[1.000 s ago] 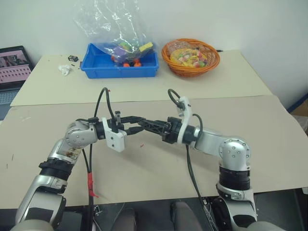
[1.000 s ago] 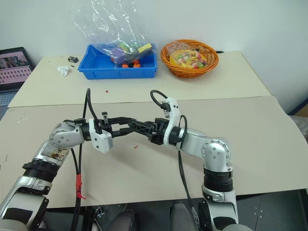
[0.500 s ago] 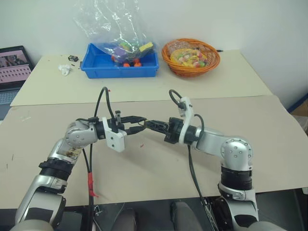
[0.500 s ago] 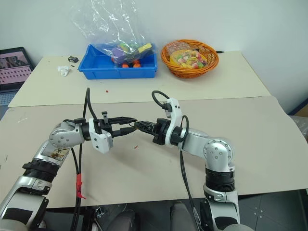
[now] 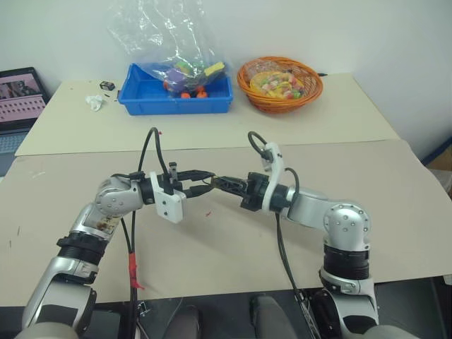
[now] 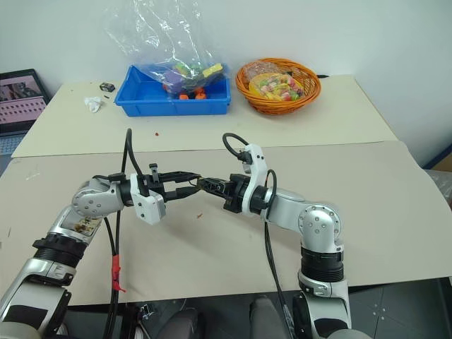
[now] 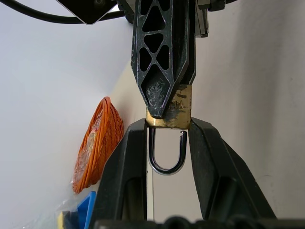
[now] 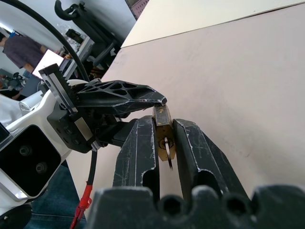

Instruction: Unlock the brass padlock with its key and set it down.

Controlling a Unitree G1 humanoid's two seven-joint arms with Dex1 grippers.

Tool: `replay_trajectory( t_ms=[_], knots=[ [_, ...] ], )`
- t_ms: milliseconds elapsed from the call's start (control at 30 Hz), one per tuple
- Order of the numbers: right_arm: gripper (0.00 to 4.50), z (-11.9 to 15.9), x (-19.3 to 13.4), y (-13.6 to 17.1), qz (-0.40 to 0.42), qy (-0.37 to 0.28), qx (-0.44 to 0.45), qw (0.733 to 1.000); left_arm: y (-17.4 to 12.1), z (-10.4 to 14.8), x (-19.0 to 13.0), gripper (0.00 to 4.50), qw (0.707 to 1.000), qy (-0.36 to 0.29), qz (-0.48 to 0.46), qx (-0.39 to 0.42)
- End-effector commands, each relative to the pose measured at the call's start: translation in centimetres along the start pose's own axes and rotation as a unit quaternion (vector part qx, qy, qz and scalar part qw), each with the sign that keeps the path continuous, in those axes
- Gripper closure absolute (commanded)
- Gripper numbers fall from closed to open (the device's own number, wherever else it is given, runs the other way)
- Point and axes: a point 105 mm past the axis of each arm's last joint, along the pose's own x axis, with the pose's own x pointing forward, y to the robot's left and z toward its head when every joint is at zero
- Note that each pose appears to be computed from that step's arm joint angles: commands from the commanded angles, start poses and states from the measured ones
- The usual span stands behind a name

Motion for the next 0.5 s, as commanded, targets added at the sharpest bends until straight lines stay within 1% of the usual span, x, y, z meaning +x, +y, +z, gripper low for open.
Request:
replay_trajectory(
  t_ms=[33,300,367,400,433,500],
  knots=[
    [4.37,0.4,0.0,1.9,0.040,-0.008,-0.019,0.999,1.3,0.6,0.0,3.68,1.000,-0.009,0.024,0.013],
    [4.37,0.3,0.0,1.6,0.033,-0.007,-0.021,0.999,1.6,0.5,0.1,3.68,0.999,-0.006,0.035,-0.010],
    [4.37,0.3,0.0,1.5,0.031,-0.009,-0.019,0.999,2.1,0.7,0.0,2.72,0.999,-0.014,0.048,-0.019],
    [4.37,0.2,0.0,1.5,0.031,-0.009,-0.019,0.999,2.2,0.8,0.0,2.48,0.998,-0.015,0.050,-0.022],
    [4.37,0.2,0.0,1.4,0.030,-0.009,-0.020,0.999,2.3,0.8,0.0,1.97,0.998,-0.015,0.050,-0.018],
    [4.37,0.2,0.0,1.4,0.029,-0.009,-0.019,0.999,2.3,0.7,0.1,1.36,0.999,-0.006,0.051,-0.012]
  ],
)
